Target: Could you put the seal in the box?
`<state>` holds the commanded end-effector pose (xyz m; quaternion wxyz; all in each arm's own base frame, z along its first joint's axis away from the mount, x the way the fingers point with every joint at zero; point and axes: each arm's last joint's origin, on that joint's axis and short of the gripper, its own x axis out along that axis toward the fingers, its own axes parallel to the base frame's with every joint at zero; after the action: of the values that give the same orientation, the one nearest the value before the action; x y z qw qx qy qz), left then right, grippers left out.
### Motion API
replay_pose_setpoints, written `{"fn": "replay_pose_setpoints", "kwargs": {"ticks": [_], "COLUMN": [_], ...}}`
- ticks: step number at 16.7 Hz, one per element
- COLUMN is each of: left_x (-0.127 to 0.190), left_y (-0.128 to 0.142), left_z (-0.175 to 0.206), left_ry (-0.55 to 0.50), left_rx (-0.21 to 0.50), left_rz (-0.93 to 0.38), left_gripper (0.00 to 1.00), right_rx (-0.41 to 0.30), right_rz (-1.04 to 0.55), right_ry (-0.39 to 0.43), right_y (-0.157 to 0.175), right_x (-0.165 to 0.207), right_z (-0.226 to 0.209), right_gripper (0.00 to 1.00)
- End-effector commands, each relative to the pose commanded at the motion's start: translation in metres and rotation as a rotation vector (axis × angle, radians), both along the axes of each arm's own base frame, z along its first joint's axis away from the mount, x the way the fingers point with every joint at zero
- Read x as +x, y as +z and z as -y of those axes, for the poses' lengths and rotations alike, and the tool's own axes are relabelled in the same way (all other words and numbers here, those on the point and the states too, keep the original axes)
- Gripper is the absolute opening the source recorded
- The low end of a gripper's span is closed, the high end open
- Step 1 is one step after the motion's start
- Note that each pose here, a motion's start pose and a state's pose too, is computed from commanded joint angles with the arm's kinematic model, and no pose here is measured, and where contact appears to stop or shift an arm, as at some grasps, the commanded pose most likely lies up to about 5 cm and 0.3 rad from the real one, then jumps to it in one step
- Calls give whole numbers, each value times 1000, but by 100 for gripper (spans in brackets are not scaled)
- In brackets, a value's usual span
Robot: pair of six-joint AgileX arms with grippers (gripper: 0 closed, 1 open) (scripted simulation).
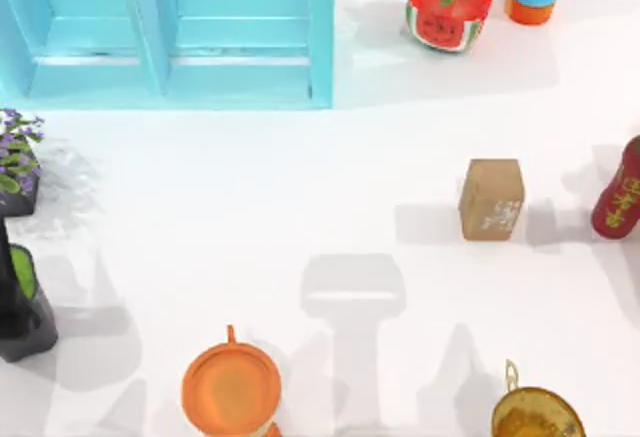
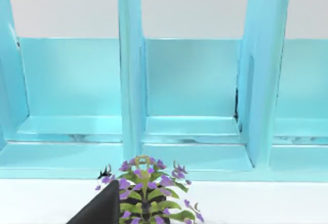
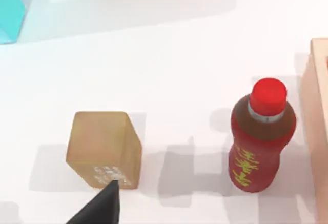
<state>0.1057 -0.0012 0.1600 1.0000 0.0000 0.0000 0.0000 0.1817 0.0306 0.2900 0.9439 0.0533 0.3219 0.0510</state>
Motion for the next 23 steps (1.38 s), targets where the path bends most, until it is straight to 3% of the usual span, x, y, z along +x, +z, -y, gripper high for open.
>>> {"fn": "replay_pose_setpoints", "kwargs": {"ticks": [5, 11, 16, 23], "left_x": [0, 0, 0, 0], "left_y": [0, 0, 0, 0], "left_z": [0, 0, 0, 0], "left_ry": [0, 0, 0, 0], "left_rx": [0, 0, 0, 0], "left_rz": [0, 0, 0, 0], "left_gripper": [100, 100, 100, 100], "right_rx": [-20, -95, -142, -143], "right_rz": [-403, -767, -908, -915], "right_ry": [21, 10, -3, -5], "right_y": [17, -26, -57, -63], "right_x": [100, 188, 212, 214], "right_z": [-46, -107, -132, -132], "right_gripper": [100, 100, 100, 100]}}
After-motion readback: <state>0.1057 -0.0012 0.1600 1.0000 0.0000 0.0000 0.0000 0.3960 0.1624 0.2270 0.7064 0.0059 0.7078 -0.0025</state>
